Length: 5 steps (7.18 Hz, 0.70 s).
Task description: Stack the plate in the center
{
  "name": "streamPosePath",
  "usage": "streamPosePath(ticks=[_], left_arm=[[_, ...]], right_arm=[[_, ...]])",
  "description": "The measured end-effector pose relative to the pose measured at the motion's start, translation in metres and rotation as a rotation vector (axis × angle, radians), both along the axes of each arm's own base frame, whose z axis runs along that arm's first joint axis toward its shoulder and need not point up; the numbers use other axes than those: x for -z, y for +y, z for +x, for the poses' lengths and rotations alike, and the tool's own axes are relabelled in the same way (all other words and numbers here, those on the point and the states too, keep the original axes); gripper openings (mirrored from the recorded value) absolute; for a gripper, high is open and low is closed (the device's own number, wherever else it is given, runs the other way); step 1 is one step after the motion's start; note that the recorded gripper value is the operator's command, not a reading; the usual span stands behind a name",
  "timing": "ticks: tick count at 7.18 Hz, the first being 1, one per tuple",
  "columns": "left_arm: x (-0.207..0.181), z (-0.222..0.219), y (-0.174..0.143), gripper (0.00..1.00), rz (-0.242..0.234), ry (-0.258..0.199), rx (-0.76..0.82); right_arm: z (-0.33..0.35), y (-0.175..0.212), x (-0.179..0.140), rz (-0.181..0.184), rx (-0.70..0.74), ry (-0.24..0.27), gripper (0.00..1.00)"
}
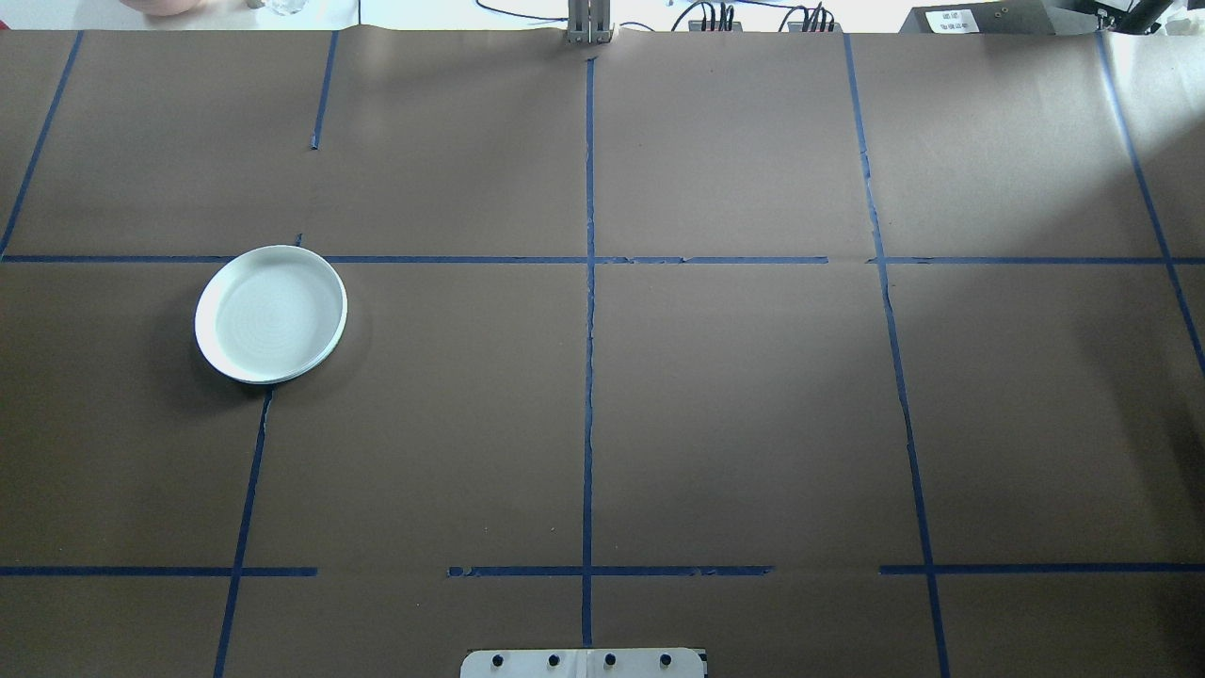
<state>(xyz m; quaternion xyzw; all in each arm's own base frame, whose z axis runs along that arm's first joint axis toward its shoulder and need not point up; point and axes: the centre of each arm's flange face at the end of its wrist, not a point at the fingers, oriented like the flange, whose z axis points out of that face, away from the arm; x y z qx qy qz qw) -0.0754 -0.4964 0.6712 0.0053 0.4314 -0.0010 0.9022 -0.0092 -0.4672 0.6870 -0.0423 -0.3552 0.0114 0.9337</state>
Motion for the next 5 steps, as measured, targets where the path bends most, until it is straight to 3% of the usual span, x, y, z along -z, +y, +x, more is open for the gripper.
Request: streamPosePath(ticks=[3,5], left_arm=[[0.005,-0.004,0.009,1.00,0.099,-0.009,-0.062],[0.004,-0.013,0.011,1.00,0.120,-0.030,-0.062]], right_arm=[[0.000,0.000,0.000,0.000,0.000,0.000,1.00],[0.000,0.000,0.000,0.000,0.000,0.000,1.00]])
